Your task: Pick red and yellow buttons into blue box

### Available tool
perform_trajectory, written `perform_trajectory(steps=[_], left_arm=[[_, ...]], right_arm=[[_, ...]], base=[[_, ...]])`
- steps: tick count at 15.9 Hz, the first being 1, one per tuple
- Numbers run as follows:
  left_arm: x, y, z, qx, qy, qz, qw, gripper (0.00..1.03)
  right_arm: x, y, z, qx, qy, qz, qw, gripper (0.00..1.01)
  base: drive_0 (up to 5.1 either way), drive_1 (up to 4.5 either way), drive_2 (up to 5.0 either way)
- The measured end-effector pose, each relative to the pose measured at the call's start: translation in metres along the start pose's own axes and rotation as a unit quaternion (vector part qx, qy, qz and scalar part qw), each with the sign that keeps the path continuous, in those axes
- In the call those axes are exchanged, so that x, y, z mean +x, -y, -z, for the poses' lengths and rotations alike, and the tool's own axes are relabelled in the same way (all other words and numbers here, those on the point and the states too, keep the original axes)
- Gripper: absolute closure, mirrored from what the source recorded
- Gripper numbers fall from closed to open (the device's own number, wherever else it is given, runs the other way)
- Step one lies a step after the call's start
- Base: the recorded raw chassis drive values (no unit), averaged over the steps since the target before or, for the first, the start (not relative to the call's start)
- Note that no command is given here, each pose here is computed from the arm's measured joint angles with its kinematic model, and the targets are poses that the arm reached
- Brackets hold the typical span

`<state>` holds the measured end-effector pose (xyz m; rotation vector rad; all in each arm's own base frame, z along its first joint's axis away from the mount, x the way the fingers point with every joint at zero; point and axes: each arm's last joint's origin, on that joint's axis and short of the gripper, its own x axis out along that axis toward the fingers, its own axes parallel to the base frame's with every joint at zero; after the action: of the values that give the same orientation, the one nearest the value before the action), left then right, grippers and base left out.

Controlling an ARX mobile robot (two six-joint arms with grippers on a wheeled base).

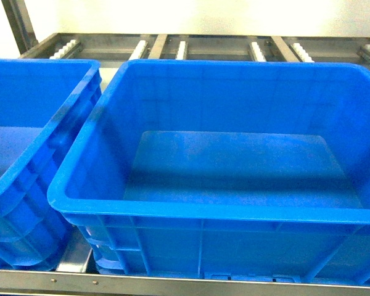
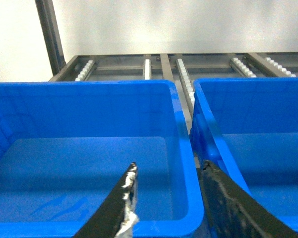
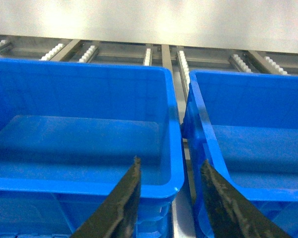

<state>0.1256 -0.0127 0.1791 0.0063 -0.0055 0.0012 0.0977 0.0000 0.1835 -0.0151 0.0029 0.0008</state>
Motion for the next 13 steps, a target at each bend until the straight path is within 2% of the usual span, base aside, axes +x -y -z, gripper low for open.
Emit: perform_trajectory(steps=[1,2,3,4,5,7,13], left_arm=[[-0.002,-0.002,0.003,0.0,-0.005,-0.001,1.0,0.72],[-0.003,-0.007,0.007,0.0,0.002,0.009,1.0,0.83],[-0.005,-0.014,0.009,-0.001,0.0,-0.01,0.9999,0.96],[-0.007,-0.014,0.008,-0.003,0.002,-0.007,1.0,1.01],[-0.009,-0.012,0.007,-0.003,0.008,0.002,1.0,1.01],[-0.012,-0.012,0.008,-0.003,0.004,0.002,1.0,1.01],[-0.019,-0.012,0.009,-0.003,-0.001,0.001,1.0,1.01]], right_arm=[[0.0,0.0,0.003,0.0,-0.003,0.0,1.0,0.69],[0.0,0.0,0.005,0.0,-0.002,0.0,1.0,0.8],[0.0,0.0,0.005,0.0,0.001,0.0,1.0,0.93],[0.0,0.0,0.007,0.0,0.0,0.0,1.0,0.99],[0.0,0.0,0.008,0.0,-0.001,0.0,1.0,0.99],[0.0,0.0,0.017,0.0,-0.001,0.0,1.0,0.99],[-0.001,0.0,0.016,0.0,0.004,0.0,1.0,0.99]], base=[[0.0,0.0,0.0],[0.0,0.0,0.0],[0.0,0.0,0.0],[0.0,0.0,0.0],[0.0,0.0,0.0],[0.0,0.0,0.0],[0.0,0.0,0.0]])
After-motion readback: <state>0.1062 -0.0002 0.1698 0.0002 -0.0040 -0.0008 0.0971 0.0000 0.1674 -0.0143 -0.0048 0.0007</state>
